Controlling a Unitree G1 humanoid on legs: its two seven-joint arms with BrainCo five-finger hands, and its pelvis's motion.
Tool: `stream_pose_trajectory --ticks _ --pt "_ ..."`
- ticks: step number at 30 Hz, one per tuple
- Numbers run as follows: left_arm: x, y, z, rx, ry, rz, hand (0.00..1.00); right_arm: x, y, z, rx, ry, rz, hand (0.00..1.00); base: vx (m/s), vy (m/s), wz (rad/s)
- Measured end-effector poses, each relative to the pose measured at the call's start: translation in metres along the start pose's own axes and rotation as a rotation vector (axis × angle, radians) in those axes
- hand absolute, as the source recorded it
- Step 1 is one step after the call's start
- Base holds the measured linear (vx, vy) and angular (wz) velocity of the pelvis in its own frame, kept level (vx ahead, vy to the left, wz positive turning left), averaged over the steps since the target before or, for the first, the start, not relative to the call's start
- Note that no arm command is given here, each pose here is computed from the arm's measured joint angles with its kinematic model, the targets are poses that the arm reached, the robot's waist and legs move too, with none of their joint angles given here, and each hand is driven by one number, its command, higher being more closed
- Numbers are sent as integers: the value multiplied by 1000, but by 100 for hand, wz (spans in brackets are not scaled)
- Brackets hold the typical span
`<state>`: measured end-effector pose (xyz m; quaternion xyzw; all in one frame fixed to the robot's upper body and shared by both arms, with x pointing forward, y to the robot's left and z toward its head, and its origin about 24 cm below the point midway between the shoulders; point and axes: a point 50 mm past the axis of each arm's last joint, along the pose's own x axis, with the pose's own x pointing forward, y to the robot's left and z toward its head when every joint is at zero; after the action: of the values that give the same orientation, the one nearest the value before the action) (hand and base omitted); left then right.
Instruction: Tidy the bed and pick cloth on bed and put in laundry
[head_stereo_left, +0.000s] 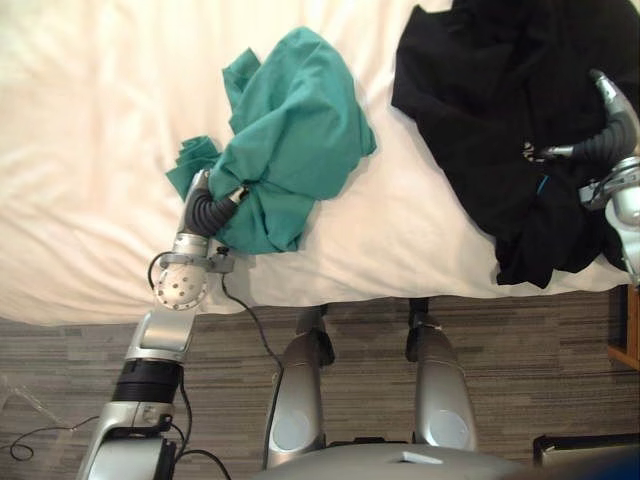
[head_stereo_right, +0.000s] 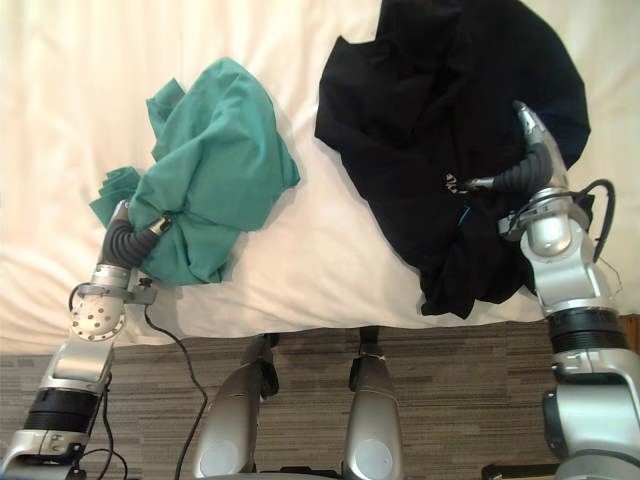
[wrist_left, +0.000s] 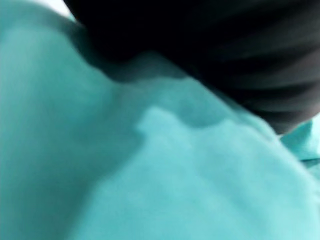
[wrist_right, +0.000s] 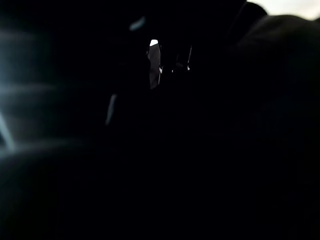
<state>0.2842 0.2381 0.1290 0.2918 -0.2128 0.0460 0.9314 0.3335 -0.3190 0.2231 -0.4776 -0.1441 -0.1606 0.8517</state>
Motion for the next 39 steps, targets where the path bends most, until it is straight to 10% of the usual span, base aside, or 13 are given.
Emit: stream_pose_trajectory --ticks 12,30,39 --pt "4 9 16 -56 -74 71 100 5 -23 6 94 -4 -170 100 6 -2 4" --pt "-89 -84 -80 -270 626 14 100 -170 198 -38 666 616 193 100 96 -54 10" --pt "-122 -99 -102 -474 824 67 100 -228 224 -49 834 855 236 100 50 31 5"
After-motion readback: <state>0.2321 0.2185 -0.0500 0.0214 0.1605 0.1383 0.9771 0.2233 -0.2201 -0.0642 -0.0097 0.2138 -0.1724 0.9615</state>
